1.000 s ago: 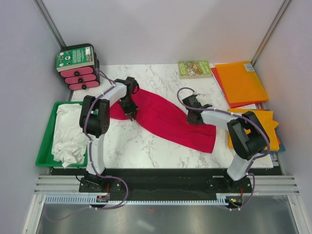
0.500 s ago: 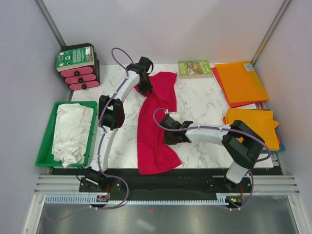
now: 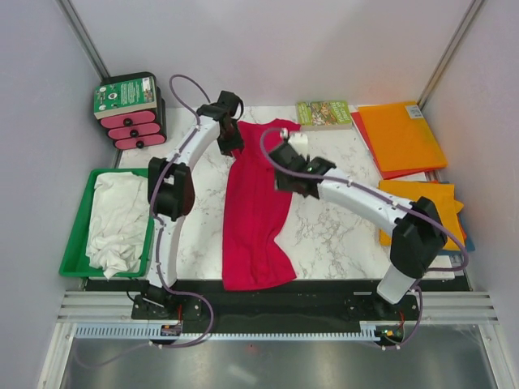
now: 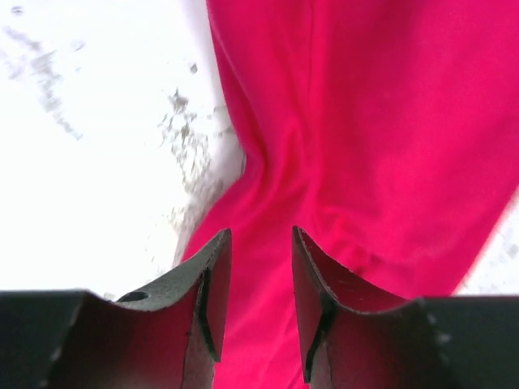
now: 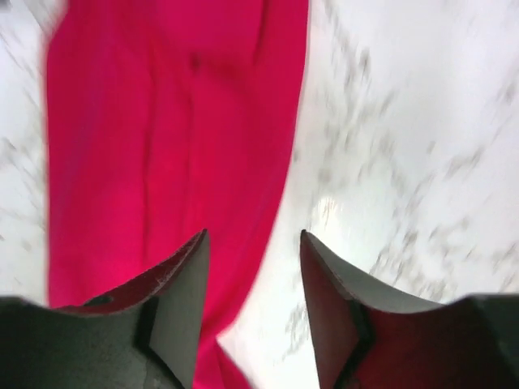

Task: Fold and stack the t-shirts
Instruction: Rotate the tshirt 90 degrees

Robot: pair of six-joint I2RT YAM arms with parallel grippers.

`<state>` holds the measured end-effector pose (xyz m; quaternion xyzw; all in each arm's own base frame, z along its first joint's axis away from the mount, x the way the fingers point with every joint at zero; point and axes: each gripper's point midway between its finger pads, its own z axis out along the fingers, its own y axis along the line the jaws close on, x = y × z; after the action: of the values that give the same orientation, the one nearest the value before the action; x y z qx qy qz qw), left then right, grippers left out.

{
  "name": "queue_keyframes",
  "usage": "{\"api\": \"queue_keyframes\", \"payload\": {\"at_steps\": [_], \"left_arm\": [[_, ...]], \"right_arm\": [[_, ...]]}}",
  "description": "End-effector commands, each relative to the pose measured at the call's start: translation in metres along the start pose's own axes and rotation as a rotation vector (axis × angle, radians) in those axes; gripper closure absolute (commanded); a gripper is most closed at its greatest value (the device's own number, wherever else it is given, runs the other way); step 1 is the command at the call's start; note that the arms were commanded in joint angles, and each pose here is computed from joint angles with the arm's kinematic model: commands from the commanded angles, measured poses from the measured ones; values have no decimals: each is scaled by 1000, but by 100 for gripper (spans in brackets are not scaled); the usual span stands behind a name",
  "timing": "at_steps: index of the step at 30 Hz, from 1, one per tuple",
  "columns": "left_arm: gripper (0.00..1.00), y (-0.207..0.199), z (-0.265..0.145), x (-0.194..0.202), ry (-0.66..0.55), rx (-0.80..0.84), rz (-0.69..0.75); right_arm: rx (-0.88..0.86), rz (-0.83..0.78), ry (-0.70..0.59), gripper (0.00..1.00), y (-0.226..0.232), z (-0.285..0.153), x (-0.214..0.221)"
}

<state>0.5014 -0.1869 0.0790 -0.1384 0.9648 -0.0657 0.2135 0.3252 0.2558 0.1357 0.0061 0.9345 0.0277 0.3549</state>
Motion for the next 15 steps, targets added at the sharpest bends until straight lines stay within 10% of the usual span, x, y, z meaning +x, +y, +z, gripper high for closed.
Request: {"api": "queue_keyframes", "payload": {"at_steps": [1,2,15], "left_arm": [[61,-15,-80,-31,-184,110,53],[64,-13,-78,-24,-172,106,59],[92,22,-23,106,31,61,118]], "right_arm": [[31,-120,-143,77,-6,-2,-75],[35,-121,-165,100,0,2,-88],[-8,-77,33,100,34,128,-27]]}}
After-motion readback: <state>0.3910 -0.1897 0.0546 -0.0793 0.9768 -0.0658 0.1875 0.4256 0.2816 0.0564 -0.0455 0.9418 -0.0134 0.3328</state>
